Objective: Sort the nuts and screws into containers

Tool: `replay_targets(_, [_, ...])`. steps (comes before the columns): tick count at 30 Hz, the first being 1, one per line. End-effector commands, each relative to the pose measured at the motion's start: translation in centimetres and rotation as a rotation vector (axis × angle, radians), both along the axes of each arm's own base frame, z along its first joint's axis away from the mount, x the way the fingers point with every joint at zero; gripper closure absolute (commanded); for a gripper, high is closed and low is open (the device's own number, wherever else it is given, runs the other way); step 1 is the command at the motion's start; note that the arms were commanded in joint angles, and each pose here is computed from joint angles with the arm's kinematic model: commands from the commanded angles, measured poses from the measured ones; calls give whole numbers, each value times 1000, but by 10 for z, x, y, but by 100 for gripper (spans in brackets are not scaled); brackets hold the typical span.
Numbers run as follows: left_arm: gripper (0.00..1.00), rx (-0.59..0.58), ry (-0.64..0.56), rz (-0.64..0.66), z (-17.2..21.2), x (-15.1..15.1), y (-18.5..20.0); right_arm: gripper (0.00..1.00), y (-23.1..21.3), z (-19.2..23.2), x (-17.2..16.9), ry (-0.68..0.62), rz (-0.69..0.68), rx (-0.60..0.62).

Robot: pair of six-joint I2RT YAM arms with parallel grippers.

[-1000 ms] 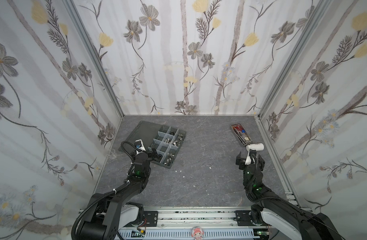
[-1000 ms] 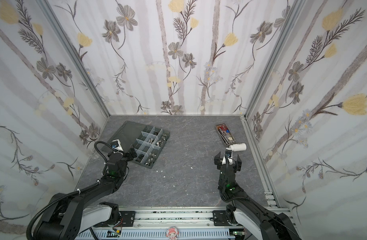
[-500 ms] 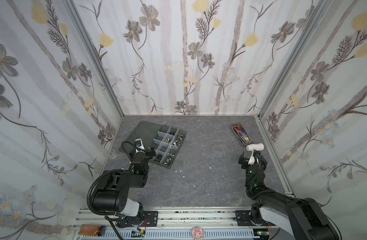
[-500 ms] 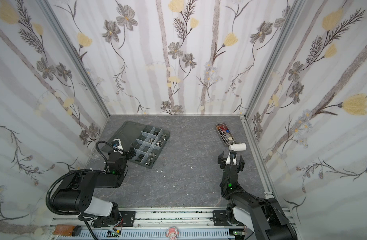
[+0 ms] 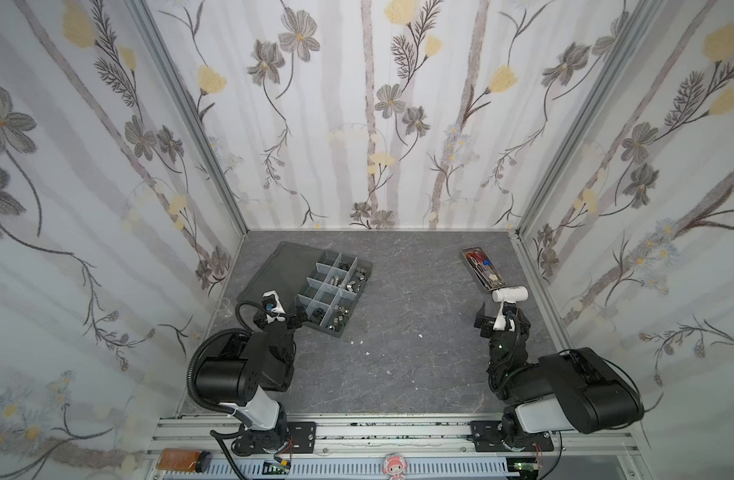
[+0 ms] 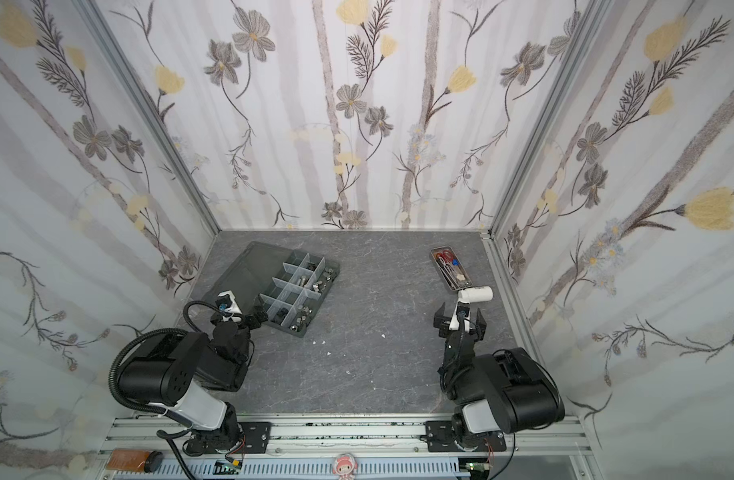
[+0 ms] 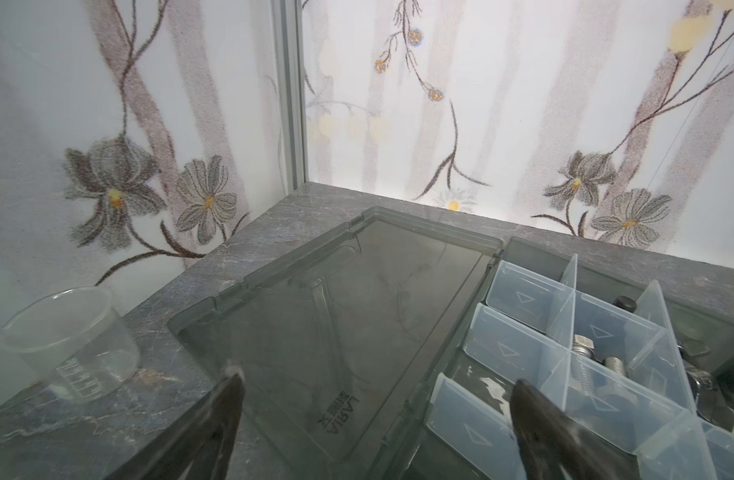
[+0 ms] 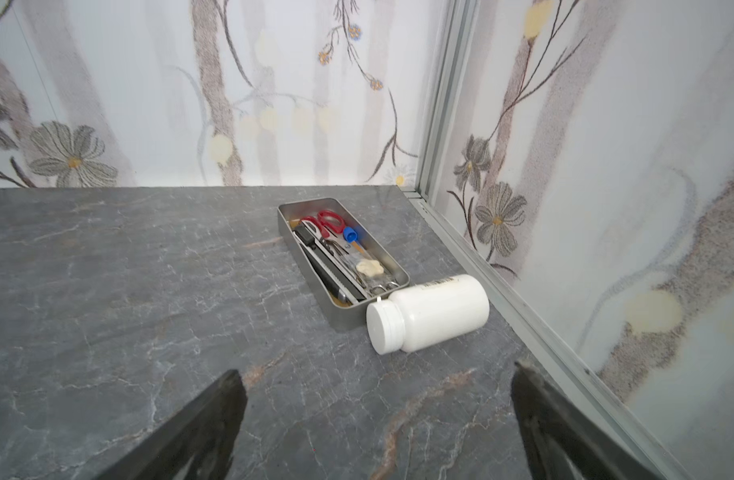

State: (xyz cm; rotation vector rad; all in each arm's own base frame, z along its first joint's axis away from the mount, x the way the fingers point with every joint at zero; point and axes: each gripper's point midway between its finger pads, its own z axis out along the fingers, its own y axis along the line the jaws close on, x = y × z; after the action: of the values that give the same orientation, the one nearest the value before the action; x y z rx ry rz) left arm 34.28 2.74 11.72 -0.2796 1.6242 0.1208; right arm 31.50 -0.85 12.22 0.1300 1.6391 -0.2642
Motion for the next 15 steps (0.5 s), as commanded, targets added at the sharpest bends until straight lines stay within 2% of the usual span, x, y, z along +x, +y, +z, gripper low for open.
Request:
replay_targets(1, [0,-22,-142,8,31,-4,2,0,7,55,-26,-253,56,2])
replay_targets(3, [0,-18,-107,-9,27,7,-1,0,7,54,-27,-248,55,0])
replay_targets(6, [0,-9,17,-81,11,36,-11,0,10,47,-15,-224,73,-5])
replay_targets(9, [0,-27,15,-92,12,38,-9,0,9,43,-11,-213,98,9])
replay_targets(12, [0,-27,12,-90,12,37,-9,0,2,44,0,-216,57,24])
replay_targets(15, [0,-28,11,-89,12,37,-8,0,-5,33,19,-145,19,53])
